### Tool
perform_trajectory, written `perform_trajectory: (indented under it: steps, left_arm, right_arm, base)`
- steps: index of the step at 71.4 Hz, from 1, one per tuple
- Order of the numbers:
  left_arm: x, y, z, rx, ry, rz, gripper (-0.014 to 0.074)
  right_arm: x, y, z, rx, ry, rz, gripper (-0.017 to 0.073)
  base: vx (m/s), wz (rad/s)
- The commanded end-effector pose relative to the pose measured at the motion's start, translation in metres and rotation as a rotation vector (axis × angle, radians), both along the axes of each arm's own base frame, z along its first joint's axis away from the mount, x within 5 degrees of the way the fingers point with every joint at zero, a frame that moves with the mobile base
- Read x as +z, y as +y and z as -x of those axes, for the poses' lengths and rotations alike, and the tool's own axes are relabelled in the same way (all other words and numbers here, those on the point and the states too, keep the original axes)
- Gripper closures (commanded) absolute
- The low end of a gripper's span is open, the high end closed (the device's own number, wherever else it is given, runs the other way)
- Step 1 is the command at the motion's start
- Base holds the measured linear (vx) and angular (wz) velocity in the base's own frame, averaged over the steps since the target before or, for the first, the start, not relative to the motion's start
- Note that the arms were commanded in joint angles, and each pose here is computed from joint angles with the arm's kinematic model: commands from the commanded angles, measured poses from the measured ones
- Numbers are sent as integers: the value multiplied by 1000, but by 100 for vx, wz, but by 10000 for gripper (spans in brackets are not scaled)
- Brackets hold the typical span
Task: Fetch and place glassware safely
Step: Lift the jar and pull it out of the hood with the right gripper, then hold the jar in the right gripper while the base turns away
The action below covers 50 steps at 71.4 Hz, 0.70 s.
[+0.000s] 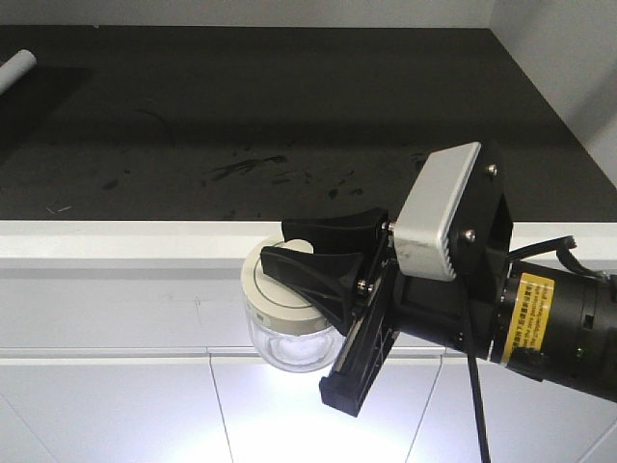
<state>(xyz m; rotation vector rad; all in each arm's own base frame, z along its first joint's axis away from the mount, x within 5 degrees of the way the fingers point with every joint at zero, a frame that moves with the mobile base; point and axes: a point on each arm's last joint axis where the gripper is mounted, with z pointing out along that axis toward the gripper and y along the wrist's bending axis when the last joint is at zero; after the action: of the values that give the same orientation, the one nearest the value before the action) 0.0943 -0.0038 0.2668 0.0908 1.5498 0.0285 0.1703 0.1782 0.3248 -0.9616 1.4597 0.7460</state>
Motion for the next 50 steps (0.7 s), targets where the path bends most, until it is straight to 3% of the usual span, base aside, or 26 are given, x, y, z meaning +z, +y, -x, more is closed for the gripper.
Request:
perform_trajectory:
  steps: [1,50]
  left_arm:
    - [16,0,0,-4,-95,16,601]
    - [16,0,0,-4,-95,16,601]
  right_arm:
    - [21,-1,5,30,-40,-81,559]
    - [20,-1,5,28,-39,-80,559]
  base:
    - [0,0]
    - [1,11]
